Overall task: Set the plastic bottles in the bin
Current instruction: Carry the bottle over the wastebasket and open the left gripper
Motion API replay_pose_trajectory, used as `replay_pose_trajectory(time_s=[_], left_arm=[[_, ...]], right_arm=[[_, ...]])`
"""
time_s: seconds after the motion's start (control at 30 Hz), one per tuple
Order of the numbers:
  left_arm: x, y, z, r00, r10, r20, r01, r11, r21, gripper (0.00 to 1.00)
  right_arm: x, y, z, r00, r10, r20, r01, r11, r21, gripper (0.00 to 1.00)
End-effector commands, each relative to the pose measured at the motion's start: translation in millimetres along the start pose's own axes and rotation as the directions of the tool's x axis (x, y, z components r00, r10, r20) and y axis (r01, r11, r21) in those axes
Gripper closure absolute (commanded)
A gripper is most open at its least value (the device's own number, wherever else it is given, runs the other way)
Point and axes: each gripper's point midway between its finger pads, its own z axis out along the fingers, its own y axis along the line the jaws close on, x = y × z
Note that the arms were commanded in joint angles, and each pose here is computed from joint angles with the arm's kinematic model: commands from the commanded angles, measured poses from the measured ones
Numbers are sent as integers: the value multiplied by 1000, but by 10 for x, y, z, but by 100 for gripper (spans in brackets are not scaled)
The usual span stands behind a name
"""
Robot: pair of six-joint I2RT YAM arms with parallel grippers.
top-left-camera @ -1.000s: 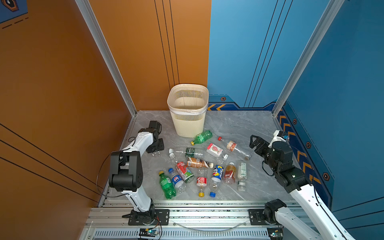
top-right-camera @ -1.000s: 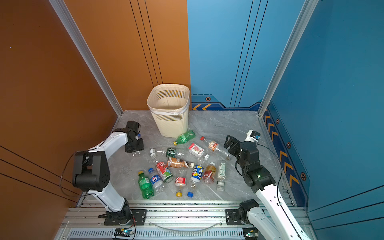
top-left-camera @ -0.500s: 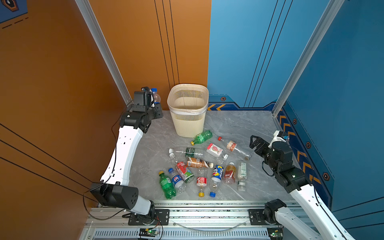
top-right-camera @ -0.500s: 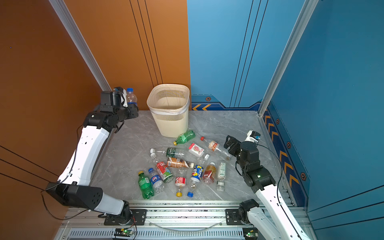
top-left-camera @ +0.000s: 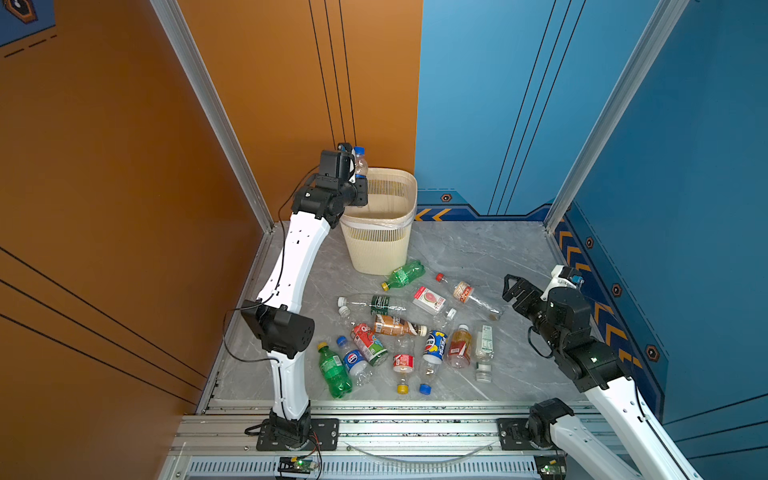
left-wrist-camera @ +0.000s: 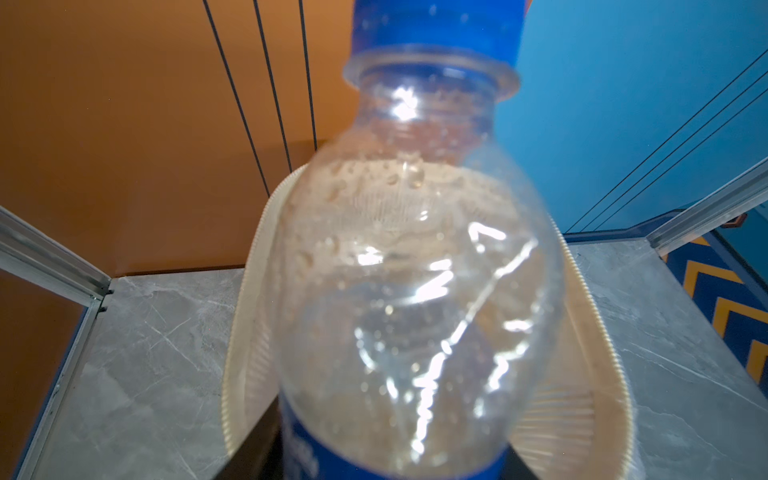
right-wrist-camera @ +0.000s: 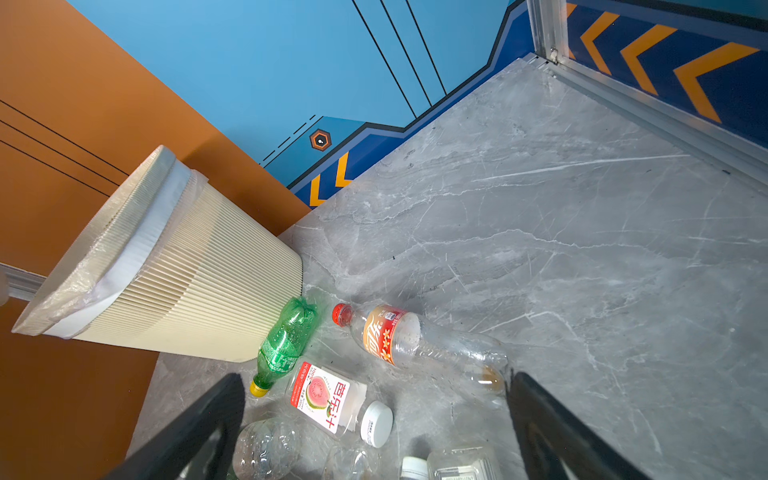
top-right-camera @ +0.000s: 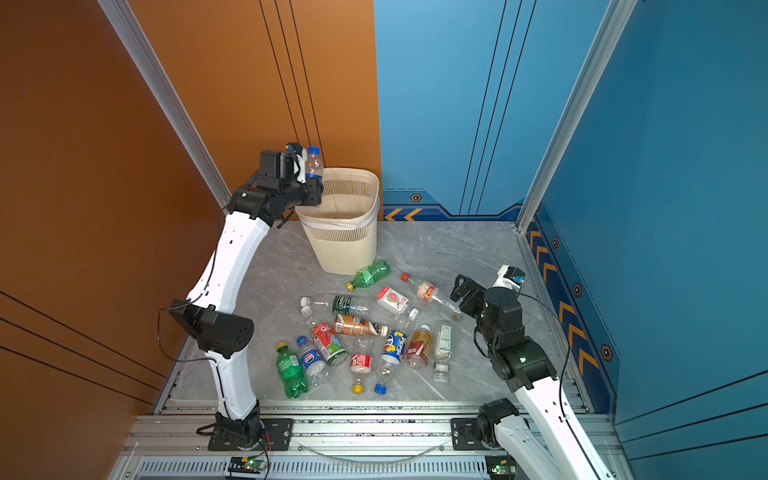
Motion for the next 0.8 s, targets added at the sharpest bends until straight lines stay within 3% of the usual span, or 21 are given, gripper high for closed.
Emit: replay_pose_trajectory(time_s=[0.0, 0.3, 0.53, 0.77], left_arm=[[-19, 55, 82, 999, 50, -6, -50, 998, -35, 62], [221, 246, 466, 995, 68, -77, -76, 991, -107, 60], [282, 282, 542, 994, 60, -92, -71, 990, -121, 54], [155, 337, 367, 997, 41, -59, -49, 989, -140, 19]], right_arm=[[45, -95, -29, 1000, 5, -11, -5, 1000, 29, 0], [56, -101, -18, 1000, 5, -18, -5, 999, 31, 0], [91, -105, 28, 999, 5, -32, -4, 999, 36, 0], [116, -115, 79, 999, 9, -47, -6, 999, 49, 0]])
